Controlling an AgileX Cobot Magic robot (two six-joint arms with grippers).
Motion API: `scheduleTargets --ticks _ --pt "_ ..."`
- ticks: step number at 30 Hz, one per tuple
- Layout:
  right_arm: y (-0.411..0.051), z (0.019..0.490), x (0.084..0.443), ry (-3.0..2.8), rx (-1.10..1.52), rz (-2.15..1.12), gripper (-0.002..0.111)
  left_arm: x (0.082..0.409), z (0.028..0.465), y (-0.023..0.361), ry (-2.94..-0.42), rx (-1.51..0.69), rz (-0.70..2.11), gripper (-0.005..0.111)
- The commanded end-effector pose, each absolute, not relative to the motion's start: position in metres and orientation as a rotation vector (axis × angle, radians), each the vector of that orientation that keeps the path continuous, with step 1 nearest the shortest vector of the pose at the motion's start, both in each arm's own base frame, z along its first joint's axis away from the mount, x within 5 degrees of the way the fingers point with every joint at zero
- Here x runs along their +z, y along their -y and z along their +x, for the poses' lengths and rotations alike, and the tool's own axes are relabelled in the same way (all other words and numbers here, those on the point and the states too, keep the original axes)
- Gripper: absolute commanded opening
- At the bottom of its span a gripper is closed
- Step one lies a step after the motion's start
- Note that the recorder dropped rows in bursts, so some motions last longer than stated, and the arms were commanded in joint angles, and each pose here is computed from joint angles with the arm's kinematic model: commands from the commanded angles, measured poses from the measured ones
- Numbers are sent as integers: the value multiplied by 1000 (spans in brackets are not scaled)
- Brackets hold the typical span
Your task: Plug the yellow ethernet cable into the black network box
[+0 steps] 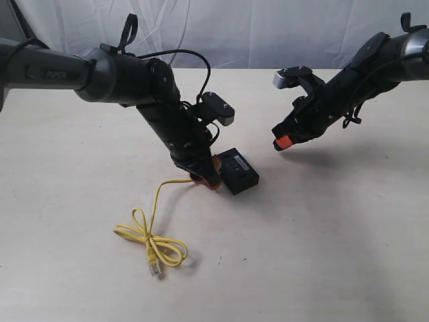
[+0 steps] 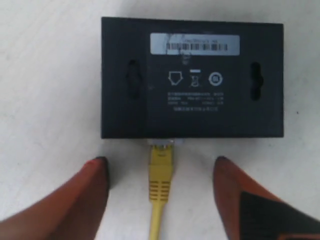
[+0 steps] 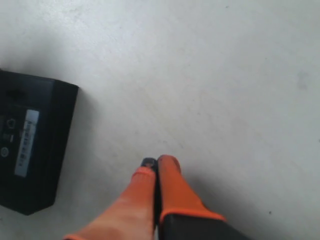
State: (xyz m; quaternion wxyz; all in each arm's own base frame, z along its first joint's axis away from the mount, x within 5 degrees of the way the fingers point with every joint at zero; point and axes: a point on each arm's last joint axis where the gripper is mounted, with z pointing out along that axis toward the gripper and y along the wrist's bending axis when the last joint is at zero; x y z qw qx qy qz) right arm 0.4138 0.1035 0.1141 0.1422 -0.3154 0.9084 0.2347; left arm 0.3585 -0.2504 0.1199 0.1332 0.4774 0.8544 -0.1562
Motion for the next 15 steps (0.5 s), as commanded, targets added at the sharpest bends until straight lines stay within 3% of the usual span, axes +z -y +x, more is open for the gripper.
scheduleTargets --ticks 1,11,15 --pt "-101 413 132 -2593 643 -908 -1 124 362 246 -2513 -428 1331 73" --pt "-88 407 188 -2592 421 -836 -1 184 356 230 -2467 -260 1337 72" --pt "-70 398 206 -2711 193 -759 -1 209 354 215 -2503 -81 1269 51"
